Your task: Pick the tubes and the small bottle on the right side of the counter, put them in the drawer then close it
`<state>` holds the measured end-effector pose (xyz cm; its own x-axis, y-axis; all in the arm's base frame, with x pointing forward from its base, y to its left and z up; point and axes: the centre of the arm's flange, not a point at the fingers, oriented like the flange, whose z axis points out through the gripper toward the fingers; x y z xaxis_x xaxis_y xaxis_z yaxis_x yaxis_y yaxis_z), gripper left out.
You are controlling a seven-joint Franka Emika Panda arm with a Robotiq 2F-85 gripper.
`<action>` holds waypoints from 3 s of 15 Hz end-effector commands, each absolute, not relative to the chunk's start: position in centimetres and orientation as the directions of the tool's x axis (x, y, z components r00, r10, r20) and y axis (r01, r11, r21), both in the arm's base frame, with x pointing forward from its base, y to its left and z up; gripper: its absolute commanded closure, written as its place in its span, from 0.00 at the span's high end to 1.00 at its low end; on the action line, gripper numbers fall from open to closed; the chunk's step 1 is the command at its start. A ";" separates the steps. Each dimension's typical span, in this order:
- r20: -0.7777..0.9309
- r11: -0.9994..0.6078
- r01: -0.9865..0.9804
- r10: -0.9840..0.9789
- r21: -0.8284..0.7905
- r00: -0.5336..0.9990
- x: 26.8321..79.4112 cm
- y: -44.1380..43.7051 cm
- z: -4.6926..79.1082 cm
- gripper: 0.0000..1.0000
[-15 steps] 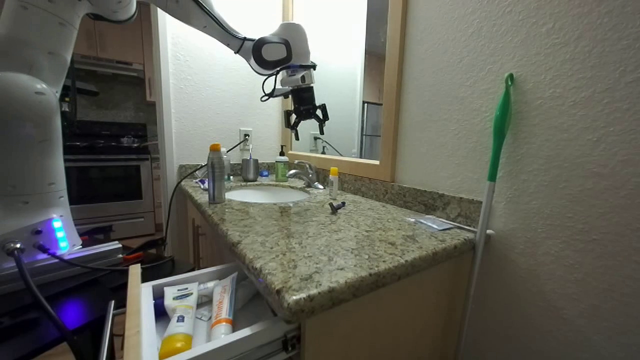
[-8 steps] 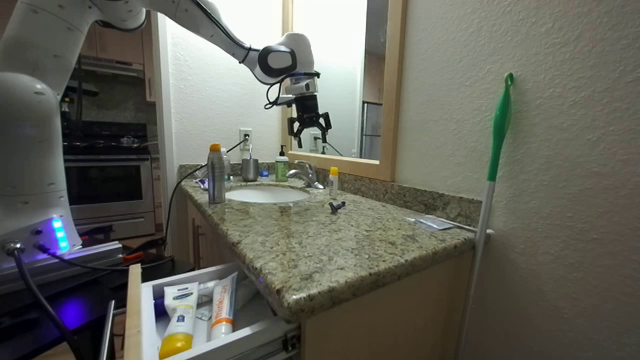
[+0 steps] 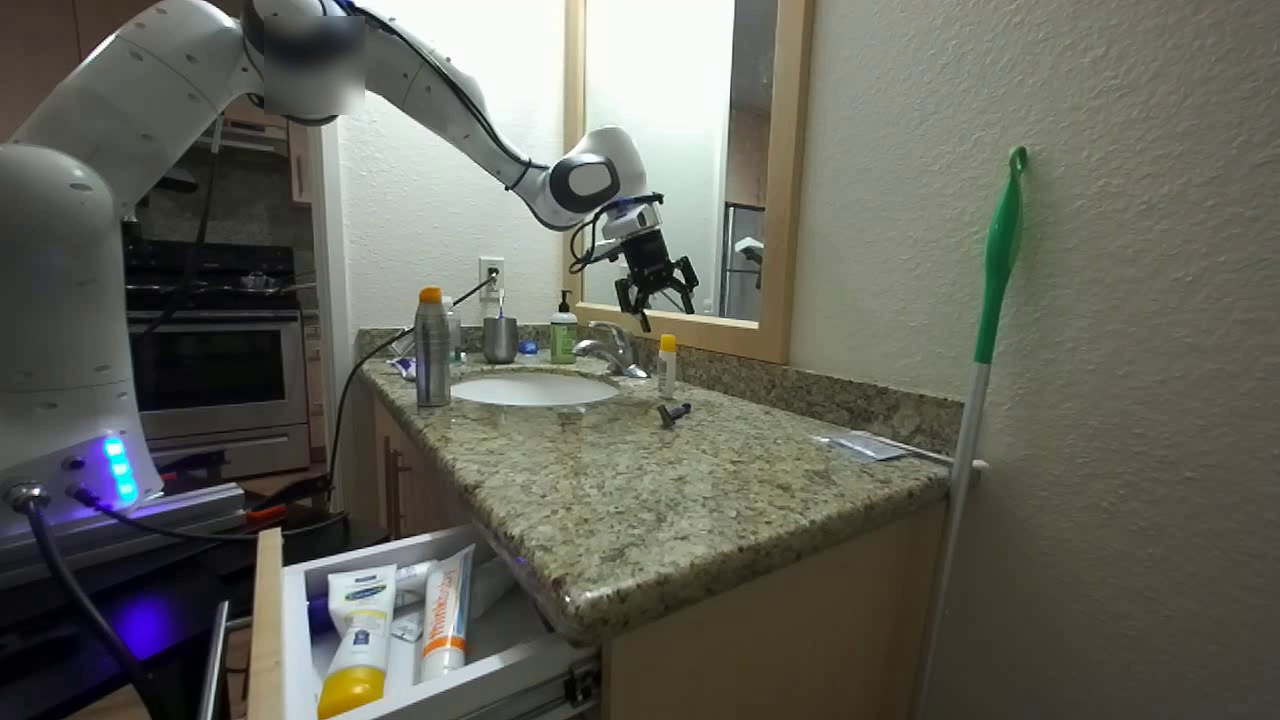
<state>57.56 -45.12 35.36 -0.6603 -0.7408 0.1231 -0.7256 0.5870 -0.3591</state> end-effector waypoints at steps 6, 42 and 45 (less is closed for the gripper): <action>0.111 0.595 -0.735 -0.748 -0.325 -0.654 57.8 -44.7 34.2 1.00; 0.505 0.611 -0.787 -0.709 0.091 -0.492 43.1 -51.8 40.6 0.07; 0.483 0.547 -0.800 -0.785 0.246 -0.387 38.3 -51.8 41.3 0.07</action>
